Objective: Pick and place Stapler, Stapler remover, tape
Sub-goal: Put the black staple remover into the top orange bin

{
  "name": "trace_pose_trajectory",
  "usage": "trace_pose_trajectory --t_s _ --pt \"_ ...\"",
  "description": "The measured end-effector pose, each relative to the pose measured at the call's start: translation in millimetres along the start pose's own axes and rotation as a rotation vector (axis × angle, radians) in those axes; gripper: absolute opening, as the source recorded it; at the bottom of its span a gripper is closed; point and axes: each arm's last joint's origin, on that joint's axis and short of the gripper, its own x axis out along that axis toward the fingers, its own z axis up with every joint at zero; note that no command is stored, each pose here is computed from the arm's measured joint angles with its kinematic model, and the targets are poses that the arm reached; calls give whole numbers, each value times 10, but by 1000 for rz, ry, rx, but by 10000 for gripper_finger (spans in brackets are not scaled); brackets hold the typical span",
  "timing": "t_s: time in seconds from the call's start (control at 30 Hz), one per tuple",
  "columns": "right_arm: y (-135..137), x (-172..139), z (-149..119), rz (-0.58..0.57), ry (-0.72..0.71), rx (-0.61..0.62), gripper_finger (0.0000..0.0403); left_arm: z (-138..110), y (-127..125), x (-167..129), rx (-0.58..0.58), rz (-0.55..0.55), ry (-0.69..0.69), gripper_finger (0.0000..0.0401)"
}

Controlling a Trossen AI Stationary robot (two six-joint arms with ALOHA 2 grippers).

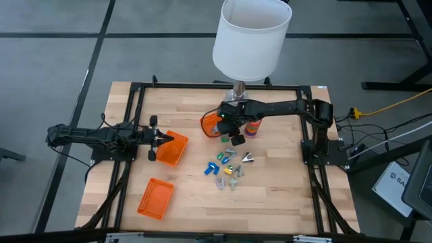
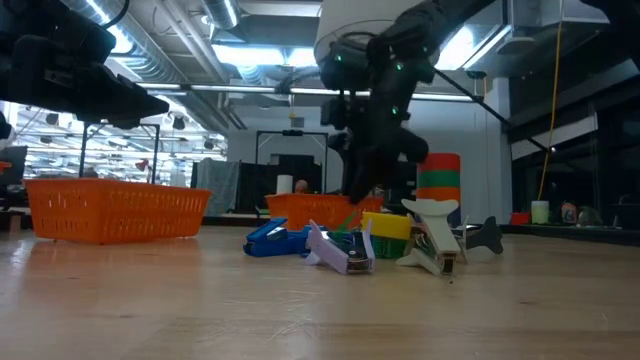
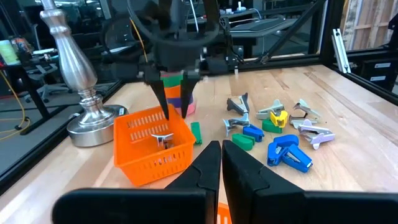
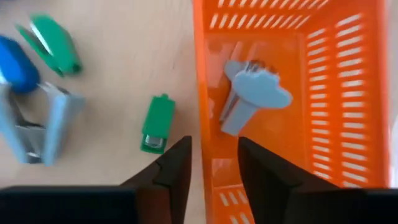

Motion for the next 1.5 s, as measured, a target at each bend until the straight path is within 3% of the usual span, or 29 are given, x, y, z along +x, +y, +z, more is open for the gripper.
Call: trace_pose_trajectory --t_s 0.27,0.57,0.73,0.93,1.13,1.5 --pt "25 -367 219 142 29 156 159 0 0 0 0 0 0 11" --pt "470 -524 196 395 238 257 157 0 0 0 0 0 0 10" --pt "752 -703 163 370 211 274 146 -1 0 0 0 0 1 13" --pt "1113 -923 -70 179 123 379 133 -1 0 0 0 0 0 10" --pt "1440 -997 -271 92 3 442 130 -1 0 0 0 0 0 12" --pt "1961 -831 -442 148 44 453 129 0 0 0 0 0 0 12"
